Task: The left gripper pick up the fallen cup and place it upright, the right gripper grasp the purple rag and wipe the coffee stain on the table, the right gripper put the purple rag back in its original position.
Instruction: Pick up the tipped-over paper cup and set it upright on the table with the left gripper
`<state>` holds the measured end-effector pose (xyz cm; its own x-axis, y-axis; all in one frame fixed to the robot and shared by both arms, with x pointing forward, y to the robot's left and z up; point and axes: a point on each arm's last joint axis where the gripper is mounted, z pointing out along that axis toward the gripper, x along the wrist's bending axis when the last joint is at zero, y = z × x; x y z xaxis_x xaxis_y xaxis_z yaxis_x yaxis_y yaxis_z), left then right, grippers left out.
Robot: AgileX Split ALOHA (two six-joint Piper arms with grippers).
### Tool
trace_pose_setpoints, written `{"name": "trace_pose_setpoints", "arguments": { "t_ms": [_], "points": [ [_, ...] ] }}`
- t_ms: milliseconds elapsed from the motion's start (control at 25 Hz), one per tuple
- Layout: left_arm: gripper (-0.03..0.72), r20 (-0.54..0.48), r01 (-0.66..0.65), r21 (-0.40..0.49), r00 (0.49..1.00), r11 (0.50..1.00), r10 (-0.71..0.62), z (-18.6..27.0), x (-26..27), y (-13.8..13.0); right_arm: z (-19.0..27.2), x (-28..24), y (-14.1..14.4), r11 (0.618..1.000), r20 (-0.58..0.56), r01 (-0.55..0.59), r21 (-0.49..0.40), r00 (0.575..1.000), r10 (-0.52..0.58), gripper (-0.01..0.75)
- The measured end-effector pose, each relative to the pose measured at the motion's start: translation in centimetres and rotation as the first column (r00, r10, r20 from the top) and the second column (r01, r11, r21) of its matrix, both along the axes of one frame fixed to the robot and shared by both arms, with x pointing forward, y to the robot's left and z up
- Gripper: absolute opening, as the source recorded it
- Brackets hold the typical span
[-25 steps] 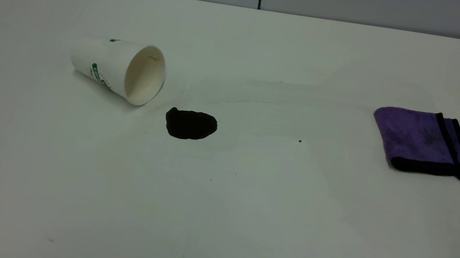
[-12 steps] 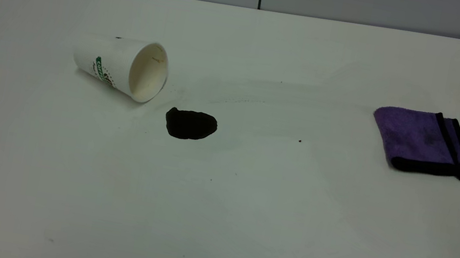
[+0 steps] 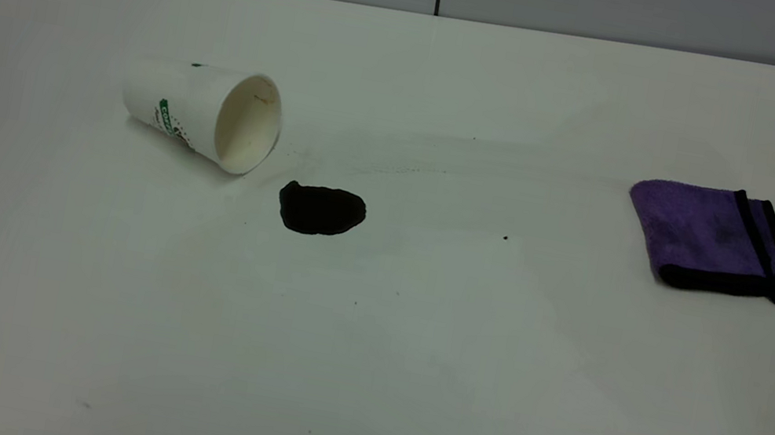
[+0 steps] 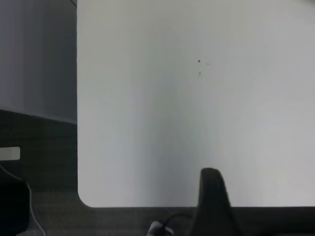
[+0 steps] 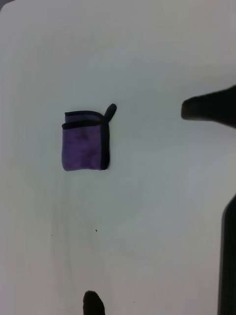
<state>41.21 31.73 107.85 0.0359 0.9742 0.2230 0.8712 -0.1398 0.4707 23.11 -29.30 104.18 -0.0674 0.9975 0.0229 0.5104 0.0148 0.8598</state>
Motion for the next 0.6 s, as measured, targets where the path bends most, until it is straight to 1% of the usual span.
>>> {"name": "trace_pose_setpoints", "arguments": {
  "t_ms": [40,80,160,240,360,600],
  "points": [
    [0.632,-0.023,0.014,0.006,1.000,1.000,-0.013,-0.1,1.6,-0.1,0.0,0.0,0.0,1.000,0.000,0.000,0.000,1.000,0.000,0.580],
    [0.660,-0.068,0.032,0.015,0.997,0.999,-0.031,-0.7,3.3,-0.4,0.0,0.0,0.0,1.000,0.000,0.000,0.000,1.000,0.000,0.580],
    [0.681,-0.123,0.070,0.049,0.990,0.996,-0.064,-1.4,6.6,-1.3,0.0,0.0,0.0,1.000,0.000,0.000,0.000,1.000,0.000,0.580],
    [0.683,-0.177,0.110,0.101,0.980,0.989,-0.091,-2.9,9.9,-2.9,0.0,0.0,0.0,1.000,0.000,0.000,0.000,1.000,0.000,0.580],
    [0.682,-0.211,0.142,0.167,0.972,0.976,-0.105,-5.0,14.2,-6.2,0.0,0.0,0.0,1.000,0.000,0.000,0.000,1.000,0.000,0.580],
    [0.679,-0.265,0.186,0.313,0.959,0.931,-0.103,-10.5,20.4,-14.2,0.0,0.0,0.0,1.000,0.000,0.000,0.000,1.000,0.000,0.580]
  ]
}}
